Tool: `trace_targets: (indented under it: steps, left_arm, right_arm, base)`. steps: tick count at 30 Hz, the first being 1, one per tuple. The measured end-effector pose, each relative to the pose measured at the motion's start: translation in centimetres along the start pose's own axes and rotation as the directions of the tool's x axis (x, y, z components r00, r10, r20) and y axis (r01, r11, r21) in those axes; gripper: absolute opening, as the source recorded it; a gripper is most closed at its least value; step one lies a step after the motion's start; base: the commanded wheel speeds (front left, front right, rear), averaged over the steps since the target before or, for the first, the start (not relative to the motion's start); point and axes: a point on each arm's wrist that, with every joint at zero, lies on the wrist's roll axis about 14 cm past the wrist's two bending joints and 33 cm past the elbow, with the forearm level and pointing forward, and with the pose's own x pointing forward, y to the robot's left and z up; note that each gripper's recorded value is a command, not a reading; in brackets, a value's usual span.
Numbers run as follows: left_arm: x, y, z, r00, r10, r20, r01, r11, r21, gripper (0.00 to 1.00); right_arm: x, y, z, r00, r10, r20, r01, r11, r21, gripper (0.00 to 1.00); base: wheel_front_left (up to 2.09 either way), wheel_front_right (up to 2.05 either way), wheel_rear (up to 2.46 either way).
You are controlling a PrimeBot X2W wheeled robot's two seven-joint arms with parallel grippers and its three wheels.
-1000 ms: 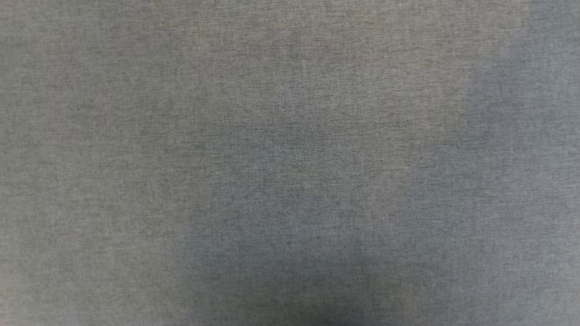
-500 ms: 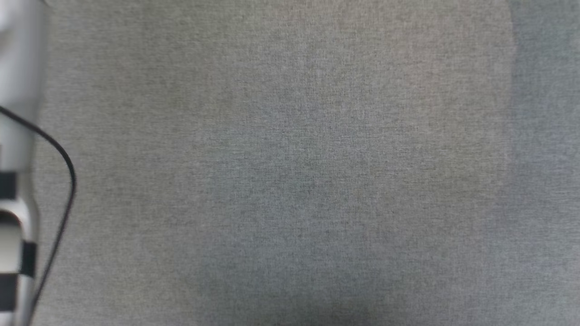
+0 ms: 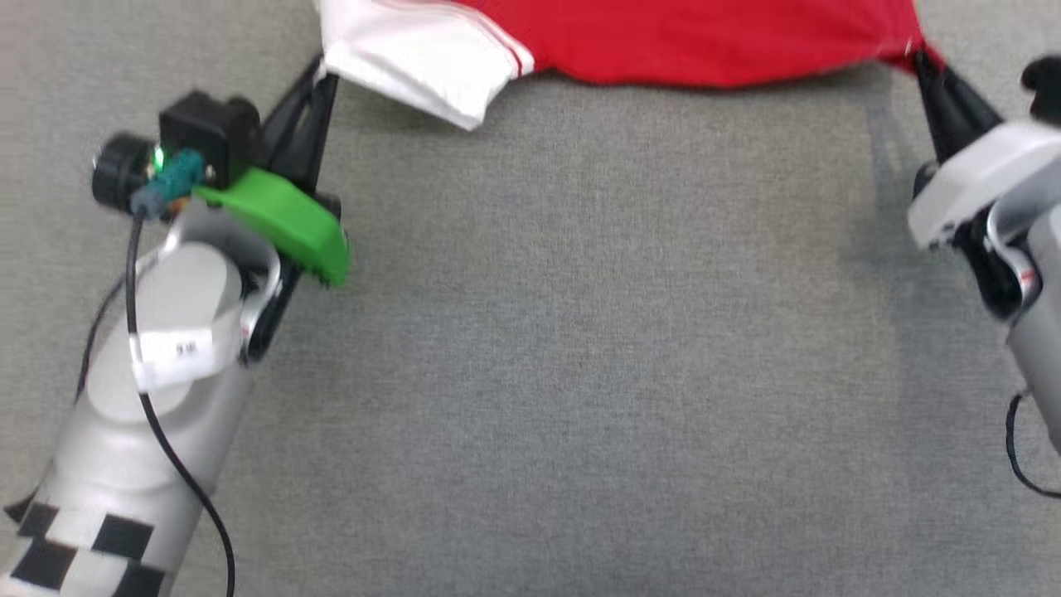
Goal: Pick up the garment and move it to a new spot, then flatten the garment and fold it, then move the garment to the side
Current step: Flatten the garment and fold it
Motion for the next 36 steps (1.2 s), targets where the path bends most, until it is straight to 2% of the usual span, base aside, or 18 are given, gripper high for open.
trace_targets:
  steps: [7, 14, 26, 36]
  left_arm:
    - [-6.5, -0.6, -2.0, 0.994, 0.011, -0.105, -0.017, 0.999, -0.049, 0.00]
    - [-12.1, -2.6, -2.8, 0.983, -0.034, -0.183, 0.019, 0.997, -0.081, 0.00]
    - [-19.2, -6.6, -3.6, 0.959, -0.108, -0.261, 0.071, 0.987, -0.145, 0.00]
    - [-25.0, -10.1, -4.6, 0.921, -0.188, -0.341, 0.120, 0.970, -0.209, 0.00]
  right_arm:
    - [-4.4, 0.4, -1.1, 0.998, 0.002, -0.058, 0.001, 0.999, 0.046, 0.00]
    - [-8.3, 0.3, -2.9, 0.991, -0.026, -0.134, 0.042, 0.992, 0.115, 0.00]
    - [-14.5, 1.8, -3.9, 0.984, 0.002, -0.179, 0.031, 0.983, 0.183, 0.00]
    - [-22.1, 2.4, -6.3, 0.965, 0.029, -0.261, 0.036, 0.970, 0.240, 0.00]
  base:
    - [0.00, 0.00, 0.00]
    - [0.00, 0.00, 0.00]
    - [0.00, 0.00, 0.00]
    - [0.00, 0.00, 0.00]
